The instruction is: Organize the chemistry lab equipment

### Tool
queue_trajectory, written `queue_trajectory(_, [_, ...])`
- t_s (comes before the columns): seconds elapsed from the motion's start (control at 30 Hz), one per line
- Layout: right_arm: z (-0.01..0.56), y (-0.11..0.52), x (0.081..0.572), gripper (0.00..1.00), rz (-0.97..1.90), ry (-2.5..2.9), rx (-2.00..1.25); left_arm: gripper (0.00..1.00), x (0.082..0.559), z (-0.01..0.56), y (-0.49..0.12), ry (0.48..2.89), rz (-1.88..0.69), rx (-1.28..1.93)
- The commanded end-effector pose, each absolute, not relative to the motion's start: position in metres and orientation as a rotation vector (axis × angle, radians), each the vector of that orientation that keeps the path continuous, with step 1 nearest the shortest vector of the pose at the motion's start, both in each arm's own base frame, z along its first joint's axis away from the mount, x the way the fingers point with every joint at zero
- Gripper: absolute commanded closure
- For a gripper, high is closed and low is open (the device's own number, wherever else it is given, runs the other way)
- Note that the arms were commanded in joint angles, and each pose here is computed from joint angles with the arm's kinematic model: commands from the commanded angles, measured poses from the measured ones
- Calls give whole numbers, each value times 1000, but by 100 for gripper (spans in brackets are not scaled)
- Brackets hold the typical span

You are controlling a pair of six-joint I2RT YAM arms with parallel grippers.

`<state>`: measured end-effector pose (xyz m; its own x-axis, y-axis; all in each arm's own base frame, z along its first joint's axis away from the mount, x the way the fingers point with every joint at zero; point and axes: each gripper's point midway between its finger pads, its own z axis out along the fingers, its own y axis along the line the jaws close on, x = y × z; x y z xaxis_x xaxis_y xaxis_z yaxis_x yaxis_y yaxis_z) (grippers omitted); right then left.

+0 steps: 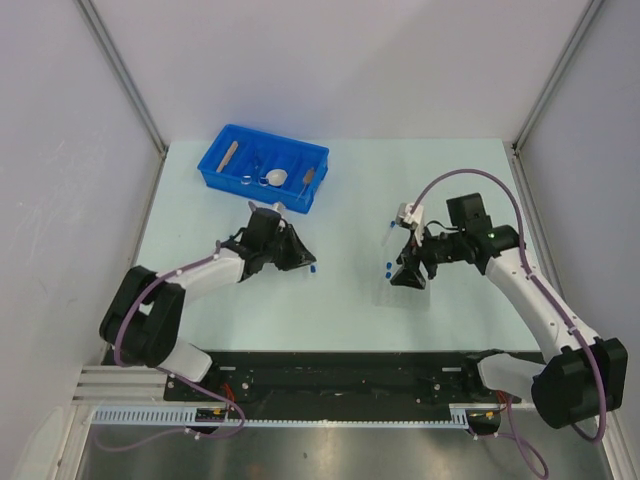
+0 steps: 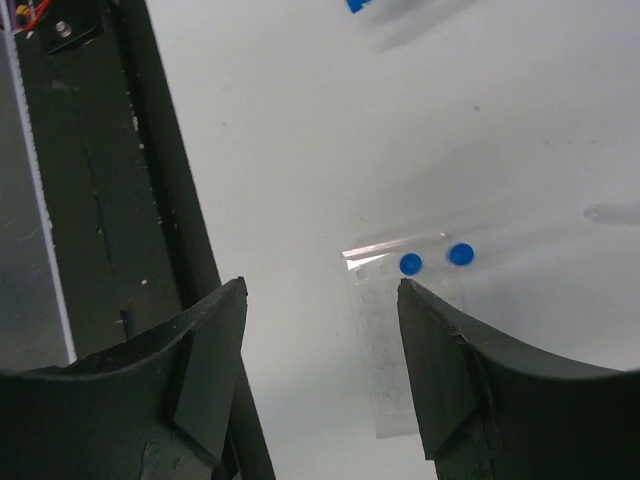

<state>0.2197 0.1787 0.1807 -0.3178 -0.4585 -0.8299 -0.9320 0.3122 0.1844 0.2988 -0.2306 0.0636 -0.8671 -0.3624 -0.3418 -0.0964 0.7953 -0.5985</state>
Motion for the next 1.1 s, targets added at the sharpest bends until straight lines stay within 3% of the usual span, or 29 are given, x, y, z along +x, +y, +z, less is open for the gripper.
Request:
queue_trajectory(0.0, [201, 200, 209, 33, 937, 1899, -1317, 76, 312, 159, -273, 2156, -1258, -225])
queue_trajectory(0.2, [234, 241, 222, 33, 1082, 1894, -1223, 76, 309, 201, -272, 1906, -1490, -481])
queue_trajectory(0.47, [243, 282, 255, 29, 1088, 1984, -984, 77, 303, 217, -272, 1754, -1549, -804])
queue_trajectory(0.8, [263, 284, 284, 26, 1205, 1973, -771, 81, 300, 224, -291, 1760, -1629, -684])
queue_trajectory(1.07, [266, 275, 293, 12, 1242, 1952, -785, 86, 282, 215, -312, 1774, -1768, -483])
